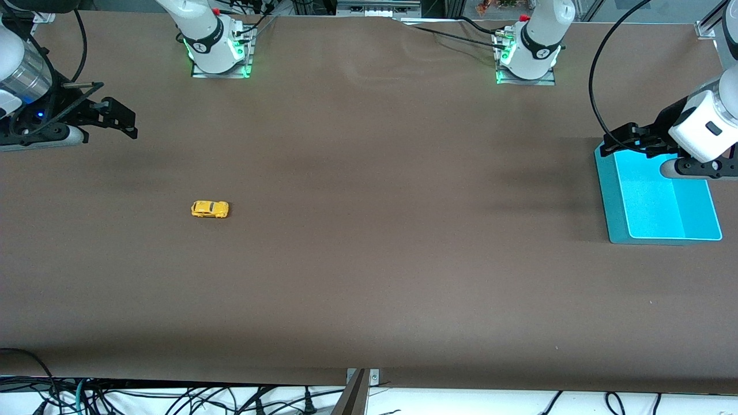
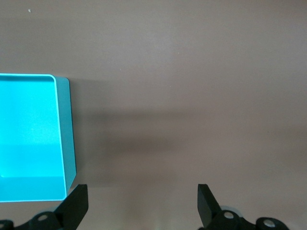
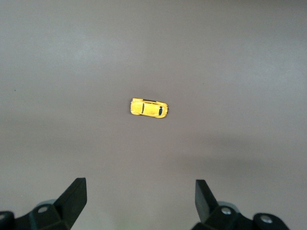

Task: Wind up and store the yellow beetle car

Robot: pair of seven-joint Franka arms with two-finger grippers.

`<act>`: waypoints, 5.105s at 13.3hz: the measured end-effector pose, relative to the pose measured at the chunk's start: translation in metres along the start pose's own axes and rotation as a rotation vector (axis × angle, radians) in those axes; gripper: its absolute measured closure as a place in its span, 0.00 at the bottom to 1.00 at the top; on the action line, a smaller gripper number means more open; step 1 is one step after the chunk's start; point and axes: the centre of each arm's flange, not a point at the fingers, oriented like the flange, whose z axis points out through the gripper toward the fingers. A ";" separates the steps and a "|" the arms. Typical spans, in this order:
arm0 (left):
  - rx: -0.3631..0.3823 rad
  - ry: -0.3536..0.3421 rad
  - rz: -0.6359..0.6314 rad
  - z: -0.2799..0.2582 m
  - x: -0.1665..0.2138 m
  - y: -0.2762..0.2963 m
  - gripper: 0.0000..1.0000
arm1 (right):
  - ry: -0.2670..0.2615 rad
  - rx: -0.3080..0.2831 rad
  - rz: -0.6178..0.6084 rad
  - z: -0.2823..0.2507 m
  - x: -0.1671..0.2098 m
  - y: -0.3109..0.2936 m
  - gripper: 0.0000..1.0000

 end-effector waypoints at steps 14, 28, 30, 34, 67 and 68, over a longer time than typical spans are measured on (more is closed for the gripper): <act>0.001 0.000 0.005 0.000 0.000 0.003 0.00 | -0.010 0.001 0.001 0.002 -0.001 0.000 0.00; 0.001 0.000 0.008 0.000 0.000 0.004 0.00 | -0.007 0.001 0.005 -0.002 0.000 0.001 0.00; 0.001 0.000 0.008 0.000 0.000 0.004 0.00 | -0.006 0.001 0.008 -0.002 0.000 0.003 0.00; 0.001 0.000 0.008 0.000 0.000 0.005 0.00 | 0.002 0.001 -0.002 -0.007 0.002 0.002 0.00; -0.007 -0.055 0.428 0.011 0.000 0.010 0.00 | 0.118 -0.016 -1.372 0.376 -0.001 -0.010 0.00; -0.008 -0.061 0.463 0.012 -0.001 0.013 0.00 | 0.124 -0.020 -1.380 0.378 -0.001 -0.010 0.00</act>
